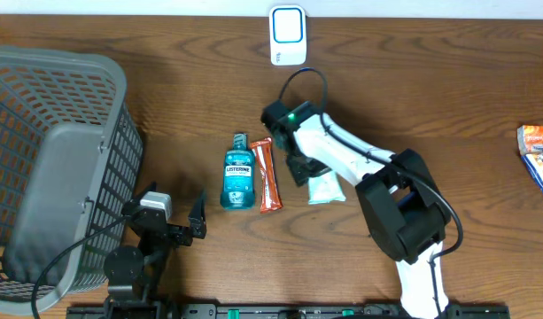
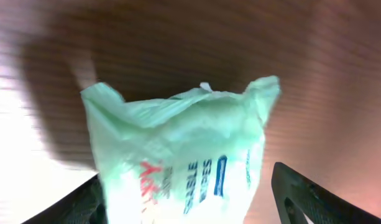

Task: Scan the item barcode
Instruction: 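Reach the right gripper to the green wipes packet and grasp it, then lift the green wipes packet and carry it toward the scanner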

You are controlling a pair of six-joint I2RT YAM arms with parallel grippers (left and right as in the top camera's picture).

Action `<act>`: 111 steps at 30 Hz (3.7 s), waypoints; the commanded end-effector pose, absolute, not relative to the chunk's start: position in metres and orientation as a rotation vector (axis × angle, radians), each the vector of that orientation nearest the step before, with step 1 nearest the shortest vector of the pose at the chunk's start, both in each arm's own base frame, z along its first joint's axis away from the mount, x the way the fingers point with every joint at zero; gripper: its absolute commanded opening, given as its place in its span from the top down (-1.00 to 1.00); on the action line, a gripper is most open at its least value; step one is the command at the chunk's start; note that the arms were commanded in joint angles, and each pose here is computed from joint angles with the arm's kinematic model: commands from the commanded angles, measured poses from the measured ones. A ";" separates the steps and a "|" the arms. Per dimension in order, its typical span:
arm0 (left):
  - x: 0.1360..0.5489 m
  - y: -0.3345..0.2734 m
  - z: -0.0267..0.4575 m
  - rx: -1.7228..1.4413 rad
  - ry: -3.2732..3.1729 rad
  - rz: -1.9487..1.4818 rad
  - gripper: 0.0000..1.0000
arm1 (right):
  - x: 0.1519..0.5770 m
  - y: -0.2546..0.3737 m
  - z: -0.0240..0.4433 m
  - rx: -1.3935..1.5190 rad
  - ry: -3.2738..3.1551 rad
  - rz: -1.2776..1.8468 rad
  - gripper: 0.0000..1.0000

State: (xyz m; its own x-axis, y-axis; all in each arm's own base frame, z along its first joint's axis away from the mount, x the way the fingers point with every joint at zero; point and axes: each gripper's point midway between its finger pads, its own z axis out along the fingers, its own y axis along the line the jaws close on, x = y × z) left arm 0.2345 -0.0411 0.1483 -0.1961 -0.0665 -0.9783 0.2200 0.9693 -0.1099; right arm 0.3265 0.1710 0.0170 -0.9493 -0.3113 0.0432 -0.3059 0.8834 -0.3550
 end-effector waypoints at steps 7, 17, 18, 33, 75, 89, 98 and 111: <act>0.234 -0.041 0.135 0.117 1.787 -0.260 -0.97 | 0.340 0.170 0.055 -0.224 2.964 -0.647 -0.27; 0.234 -0.041 0.135 0.116 1.786 -0.260 -0.97 | 0.315 0.159 0.034 -0.134 2.979 -0.758 -0.17; 0.234 -0.041 0.135 0.116 1.786 -0.260 -0.97 | 0.313 0.157 0.032 -0.128 2.976 -0.768 -0.18; 0.234 -0.041 0.135 0.116 1.786 -0.260 -0.97 | 0.309 0.143 -0.001 -0.124 2.938 -0.793 -0.29; 0.234 -0.041 0.135 0.117 1.787 -0.260 -0.97 | 0.265 0.272 0.083 -0.859 2.987 1.294 0.98; 0.234 -0.041 0.135 0.116 1.787 -0.260 -0.96 | 0.276 0.288 0.196 -0.919 1.952 2.134 0.97; 0.234 -0.041 0.135 0.116 1.787 -0.260 -0.97 | 0.271 0.292 0.198 -1.027 1.843 2.077 0.97; 0.234 -0.041 0.135 0.117 1.787 -0.260 -0.96 | 0.276 0.288 0.202 0.435 2.882 2.514 0.98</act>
State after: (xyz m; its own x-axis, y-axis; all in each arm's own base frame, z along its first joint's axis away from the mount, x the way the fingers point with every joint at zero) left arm 0.2344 -0.0411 0.1483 -0.1957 -0.0665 -0.9784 0.2200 0.9693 -0.1098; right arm 0.2711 0.2893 0.1822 -0.8898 -0.3444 0.2995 0.2588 0.1598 0.9526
